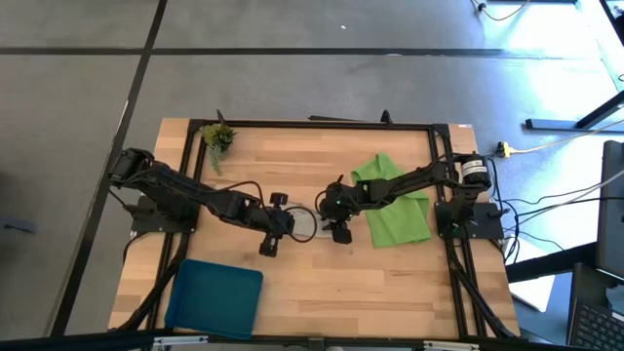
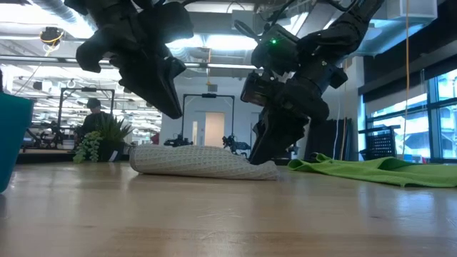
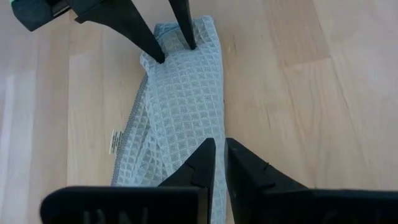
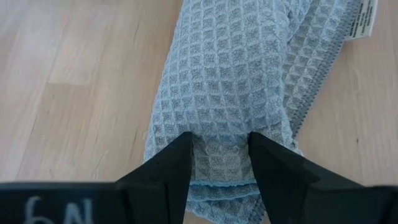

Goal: Fold microfiber towels
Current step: Put the gray microfiber cloth into the blue bin

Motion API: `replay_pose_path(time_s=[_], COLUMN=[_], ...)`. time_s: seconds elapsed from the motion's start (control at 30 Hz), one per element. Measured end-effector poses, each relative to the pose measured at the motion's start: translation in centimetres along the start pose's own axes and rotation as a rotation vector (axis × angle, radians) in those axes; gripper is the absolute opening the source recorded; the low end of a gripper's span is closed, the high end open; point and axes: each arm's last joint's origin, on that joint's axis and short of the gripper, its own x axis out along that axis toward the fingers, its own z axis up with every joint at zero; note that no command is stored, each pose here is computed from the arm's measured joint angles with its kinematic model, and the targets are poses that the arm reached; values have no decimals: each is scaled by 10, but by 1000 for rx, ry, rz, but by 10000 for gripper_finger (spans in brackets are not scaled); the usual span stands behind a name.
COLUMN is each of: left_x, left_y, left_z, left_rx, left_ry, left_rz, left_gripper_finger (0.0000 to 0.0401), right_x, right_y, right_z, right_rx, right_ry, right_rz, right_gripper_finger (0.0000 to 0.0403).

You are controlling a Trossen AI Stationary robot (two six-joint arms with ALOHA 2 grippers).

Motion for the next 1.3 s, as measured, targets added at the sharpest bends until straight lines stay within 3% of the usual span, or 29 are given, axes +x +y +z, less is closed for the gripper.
replay_pose_path(time_s=[0.87, 1.03, 1.3], left_x=[0, 0, 3], left_y=[1, 1, 3], left_z=[0, 1, 1], left_rx=[-63, -72, -80], left_ry=[3, -8, -13], left_rz=[16, 16, 19], left_gripper_finger=[30, 90, 262], right_x=[0, -1, -1], right_y=[0, 0, 0], right_z=[1, 1, 1], right_rx=[-1, -1, -2], right_ry=[-5, -6, -7], right_rz=[4, 4, 5], right_gripper_finger=[163, 163, 163])
